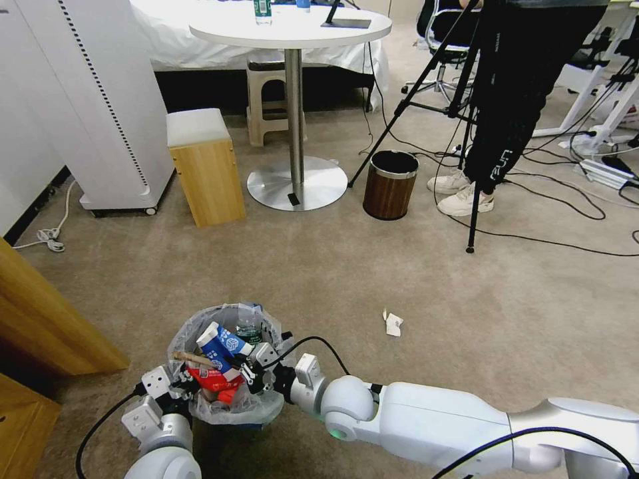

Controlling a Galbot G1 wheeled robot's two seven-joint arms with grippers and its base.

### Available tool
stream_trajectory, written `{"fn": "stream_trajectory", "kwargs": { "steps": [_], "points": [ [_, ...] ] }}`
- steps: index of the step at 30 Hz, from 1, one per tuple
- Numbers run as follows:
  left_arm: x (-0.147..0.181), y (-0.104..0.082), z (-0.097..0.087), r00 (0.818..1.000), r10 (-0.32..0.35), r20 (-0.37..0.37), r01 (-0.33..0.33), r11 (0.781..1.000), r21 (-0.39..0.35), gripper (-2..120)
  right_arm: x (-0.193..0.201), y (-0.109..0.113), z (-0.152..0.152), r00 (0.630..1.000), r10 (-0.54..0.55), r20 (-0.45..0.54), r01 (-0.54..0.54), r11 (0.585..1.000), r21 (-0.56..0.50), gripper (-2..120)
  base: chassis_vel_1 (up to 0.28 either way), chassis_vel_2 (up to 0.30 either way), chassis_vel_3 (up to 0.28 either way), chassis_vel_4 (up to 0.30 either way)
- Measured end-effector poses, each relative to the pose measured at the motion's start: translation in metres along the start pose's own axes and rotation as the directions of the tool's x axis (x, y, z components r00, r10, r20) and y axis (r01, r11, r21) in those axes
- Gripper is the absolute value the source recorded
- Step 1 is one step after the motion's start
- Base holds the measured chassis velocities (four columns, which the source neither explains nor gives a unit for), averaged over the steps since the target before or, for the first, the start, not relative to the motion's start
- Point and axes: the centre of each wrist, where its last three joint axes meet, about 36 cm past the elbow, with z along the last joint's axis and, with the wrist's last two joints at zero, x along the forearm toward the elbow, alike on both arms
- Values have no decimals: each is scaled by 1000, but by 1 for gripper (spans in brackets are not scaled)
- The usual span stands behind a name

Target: Pick up the trash bin and place the garbage on the floor into it.

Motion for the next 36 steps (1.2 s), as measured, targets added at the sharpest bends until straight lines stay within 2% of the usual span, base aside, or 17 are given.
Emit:
{"fn": "stream_trajectory", "kwargs": {
  "steps": [1, 4, 7, 8, 9, 12, 14, 16, 17, 20, 23, 25, 29, 32, 33, 34, 36],
  "points": [
    [0, 0, 0, 1000, 0, 0, 0, 1000, 0, 1, 0, 0, 0, 1000, 0, 0, 0, 1000, 0, 22, 0, 0, 0, 0],
    [0, 0, 0, 1000, 0, 0, 0, 1000, 0, 1, 6, -1, -4, 1000, 0, 14, 0, 1000, -5, 35, 0, 0, 0, 0],
    [1, 0, 0, 1000, 1, 0, -1, 1000, 0, 1, 8, -1, -7, 1000, -3, 22, 3, 1000, -7, 41, 0, 0, 0, 0],
    [1, 0, 0, 1000, 1, 0, -1, 1000, 0, 1, 9, 1, -11, 999, -8, 36, 8, 1000, -11, 50, 0, 0, 0, 0],
    [1, 0, 0, 1000, 1, 0, -1, 1000, 0, 1, 9, 1, -11, 999, -8, 36, 8, 1000, -11, 50, 0, 0, 0, 0],
    [4, 2, -2, 1000, -2, 3, 2, 1000, -1, 1, 9, 5, -21, 998, -18, 59, 19, 1000, -20, 65, 0, 0, 0, 0],
    [5, 2, -2, 1000, -3, 3, 3, 1000, -2, 1, 8, 5, -22, 998, -18, 62, 19, 1000, -20, 68, 0, 0, 0, 0],
    [5, 2, -2, 1000, -3, 3, 3, 1000, -1, 1, 6, 5, -22, 998, -13, 64, 14, 1000, -19, 78, 0, 0, 0, 0],
    [5, 2, -2, 1000, -3, 3, 3, 1000, -1, 1, 6, 5, -22, 998, -13, 64, 14, 1000, -19, 78, 0, 0, 0, 0],
    [6, 3, -2, 1000, -5, 2, 5, 1000, -5, 1, 7, 6, -30, 995, -4, 104, 8, 999, -32, 95, 0, 0, 0, 0],
    [6, 4, -2, 1000, -7, 3, 7, 1000, -8, 1, 8, 5, -45, 988, 8, 156, 0, 999, -54, 99, 0, 0, 0, 0],
    [6, 4, -2, 1000, -7, 3, 7, 1000, -8, 1, 8, 4, -47, 987, 10, 161, -1, 998, -57, 99, 0, 0, 0, 0],
    [7, 5, -3, 1000, -7, 4, 7, 1000, -10, 1, 12, 1, -71, 973, 43, 226, -21, 995, -98, 100, 0, 0, 0, 0],
    [12, 8, -4, 1000, -12, 5, 12, 1000, -11, 1, 23, -22, -105, 941, 134, 312, -97, 986, -133, 100, 0, 0, 0, 0],
    [12, 8, -4, 1000, -12, 5, 12, 1000, -11, 1, 23, -22, -105, 941, 134, 312, -97, 986, -133, 100, 0, 0, 0, 0],
    [13, 8, -5, 1000, -12, 7, 12, 1000, -13, 1, 31, -36, -114, 924, 185, 336, -144, 979, -145, 100, 0, 0, 0, 0],
    [13, 8, -5, 1000, -11, 8, 12, 1000, -14, 1, 34, -43, -118, 913, 214, 348, -170, 973, -153, 100, 0, 0, 0, 0]
  ]
}}
